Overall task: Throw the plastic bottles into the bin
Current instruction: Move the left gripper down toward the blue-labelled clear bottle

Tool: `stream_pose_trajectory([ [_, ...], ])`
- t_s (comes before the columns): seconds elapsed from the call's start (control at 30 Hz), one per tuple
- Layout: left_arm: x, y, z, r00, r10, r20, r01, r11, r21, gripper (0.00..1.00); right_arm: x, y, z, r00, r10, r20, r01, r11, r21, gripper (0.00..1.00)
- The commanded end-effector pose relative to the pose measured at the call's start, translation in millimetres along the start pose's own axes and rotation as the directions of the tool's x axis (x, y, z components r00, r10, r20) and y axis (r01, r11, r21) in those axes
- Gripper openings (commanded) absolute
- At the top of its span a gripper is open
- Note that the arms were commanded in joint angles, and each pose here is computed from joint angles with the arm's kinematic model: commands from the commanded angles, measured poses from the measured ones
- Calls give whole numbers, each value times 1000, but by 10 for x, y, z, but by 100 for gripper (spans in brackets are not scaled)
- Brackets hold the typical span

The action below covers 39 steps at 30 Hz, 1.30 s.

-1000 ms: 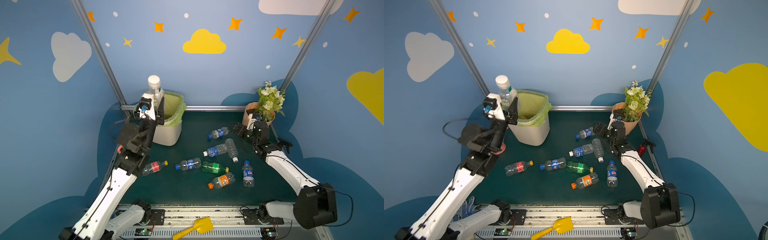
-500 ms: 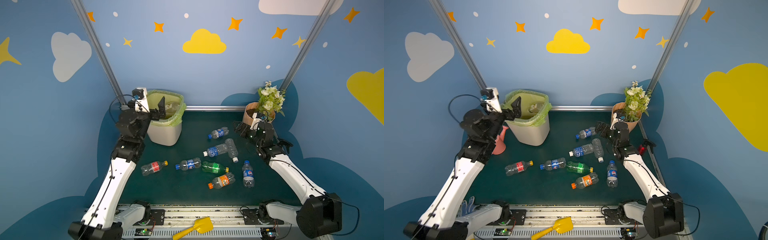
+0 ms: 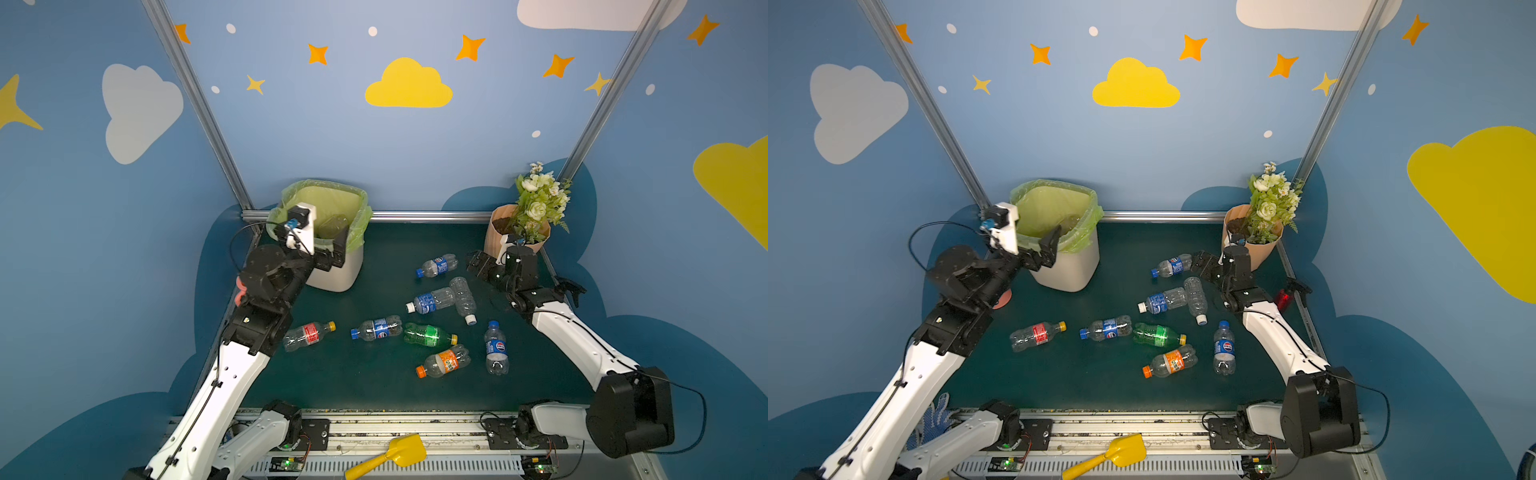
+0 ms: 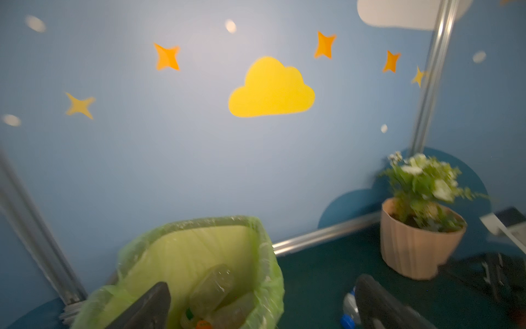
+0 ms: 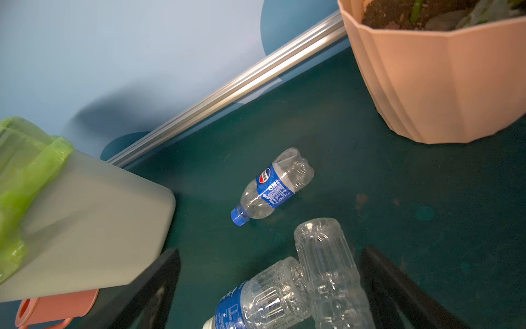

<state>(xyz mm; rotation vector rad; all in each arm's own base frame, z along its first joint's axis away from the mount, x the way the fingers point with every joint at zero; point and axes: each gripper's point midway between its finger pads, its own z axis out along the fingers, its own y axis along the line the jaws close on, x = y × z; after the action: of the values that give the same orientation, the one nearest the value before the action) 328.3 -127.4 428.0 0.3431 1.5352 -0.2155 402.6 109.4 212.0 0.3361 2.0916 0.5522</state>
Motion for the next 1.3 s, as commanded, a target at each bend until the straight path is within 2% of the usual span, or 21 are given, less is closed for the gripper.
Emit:
stream_pose_trajectory([
  [0.0, 538, -400, 49, 973, 132, -190, -104, 983, 148, 100, -43, -50, 6, 1000, 23, -6, -23, 999, 35, 97],
  [0.17, 1278, -768, 74, 886, 228, -404, -111, 950, 292, 100, -36, -64, 41, 999, 40, -8, -39, 999, 34, 97],
  [0.3, 1680, -910, -6, 819, 282, -499, -100, 927, 360, 100, -11, -51, 80, 999, 47, -24, -47, 999, 27, 97],
  [0.37, 1882, -993, -66, 767, 341, -543, -117, 907, 405, 100, 10, -50, 100, 998, 54, -33, -54, 998, 24, 97],
  [0.53, 2401, -1121, -188, 581, 495, -646, -168, 850, 500, 100, 70, -50, 149, 996, 74, -54, -74, 997, 14, 97],
  [0.73, 2736, -1341, -266, 468, 600, -648, -137, 774, 618, 98, 70, -17, 164, 995, 80, -60, -80, 997, -1, 97],
  [0.8, 2858, -1362, -283, 407, 642, -650, -143, 748, 648, 98, 66, -14, 161, 995, 81, -58, -81, 997, -2, 97],
  [0.87, 2949, -1316, -272, 330, 664, -671, -172, 741, 649, 97, 75, -23, 155, 995, 83, -59, -83, 997, 0, 97],
  [0.93, 3056, -1294, -243, 275, 682, -678, -183, 730, 659, 95, 87, -33, 151, 995, 85, -60, -85, 996, 3, 97],
  [1.0, 3147, -1303, -193, 251, 694, -675, -196, 719, 666, 94, 95, -42, 153, 994, 87, -60, -87, 996, 5, 97],
  [1.1, 3237, -1374, -141, 248, 702, -667, -176, 710, 682, 94, 104, -45, 163, 994, 92, -64, -92, 996, 5, 97],
  [1.27, 3431, -1352, -88, 189, 713, -676, -184, 702, 689, 91, 99, -70, 155, 994, 88, -60, -87, 996, 11, 97],
])
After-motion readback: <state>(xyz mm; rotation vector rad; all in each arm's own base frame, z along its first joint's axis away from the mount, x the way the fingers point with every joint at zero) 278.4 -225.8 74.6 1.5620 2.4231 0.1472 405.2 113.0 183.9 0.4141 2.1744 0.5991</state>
